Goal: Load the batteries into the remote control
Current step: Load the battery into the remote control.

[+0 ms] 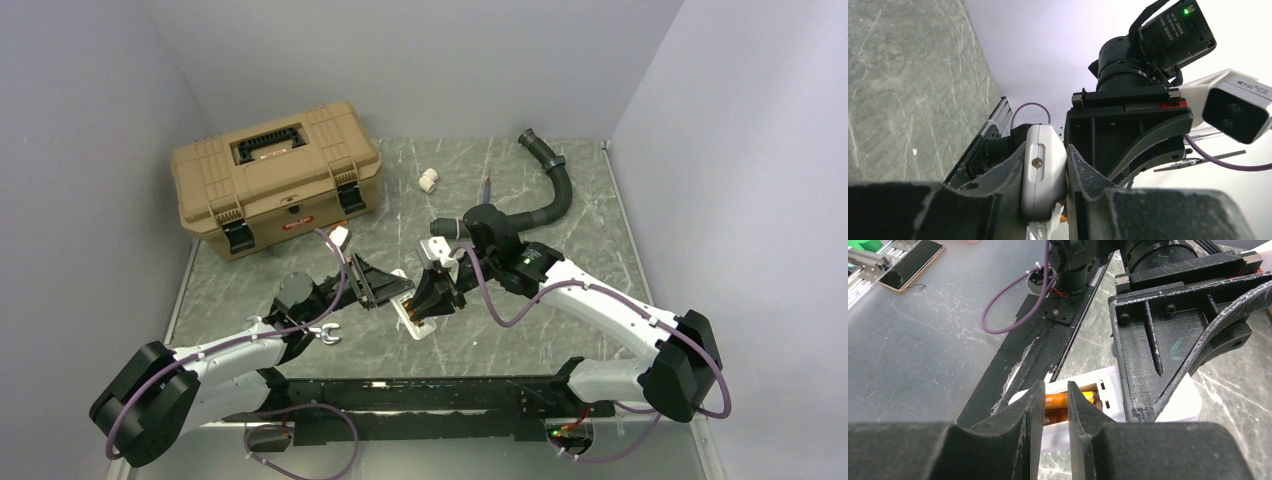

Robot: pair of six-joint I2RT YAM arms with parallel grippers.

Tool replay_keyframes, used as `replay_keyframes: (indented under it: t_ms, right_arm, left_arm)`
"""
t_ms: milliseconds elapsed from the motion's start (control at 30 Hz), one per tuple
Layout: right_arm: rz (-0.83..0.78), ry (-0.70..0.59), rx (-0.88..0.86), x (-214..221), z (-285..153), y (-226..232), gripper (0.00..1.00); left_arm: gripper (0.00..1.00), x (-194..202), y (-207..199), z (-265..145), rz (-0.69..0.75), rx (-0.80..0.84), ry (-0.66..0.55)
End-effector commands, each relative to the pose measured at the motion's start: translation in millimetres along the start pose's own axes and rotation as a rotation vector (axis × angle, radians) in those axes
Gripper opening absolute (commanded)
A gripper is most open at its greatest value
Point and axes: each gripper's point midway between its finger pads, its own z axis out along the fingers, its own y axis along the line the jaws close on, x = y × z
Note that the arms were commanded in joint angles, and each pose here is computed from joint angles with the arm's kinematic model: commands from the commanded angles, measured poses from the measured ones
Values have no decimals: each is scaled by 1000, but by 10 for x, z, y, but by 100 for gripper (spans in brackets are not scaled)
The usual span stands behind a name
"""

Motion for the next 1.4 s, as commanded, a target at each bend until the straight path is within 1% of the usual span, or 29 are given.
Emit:
replay_keyframes:
  t_ms: [0, 367, 1367]
  right_arm:
    - [68, 42, 23, 120, -2, -40, 26]
    - [38, 8, 20, -51, -13, -48, 27]
    - [-21, -59, 23, -348, -59, 0, 28]
  left_arm:
    - [0, -40, -664, -33, 51, 228, -5]
    - [0, -33, -591, -28, 43, 213, -6]
    - [0, -27, -430, 3, 30, 173, -2]
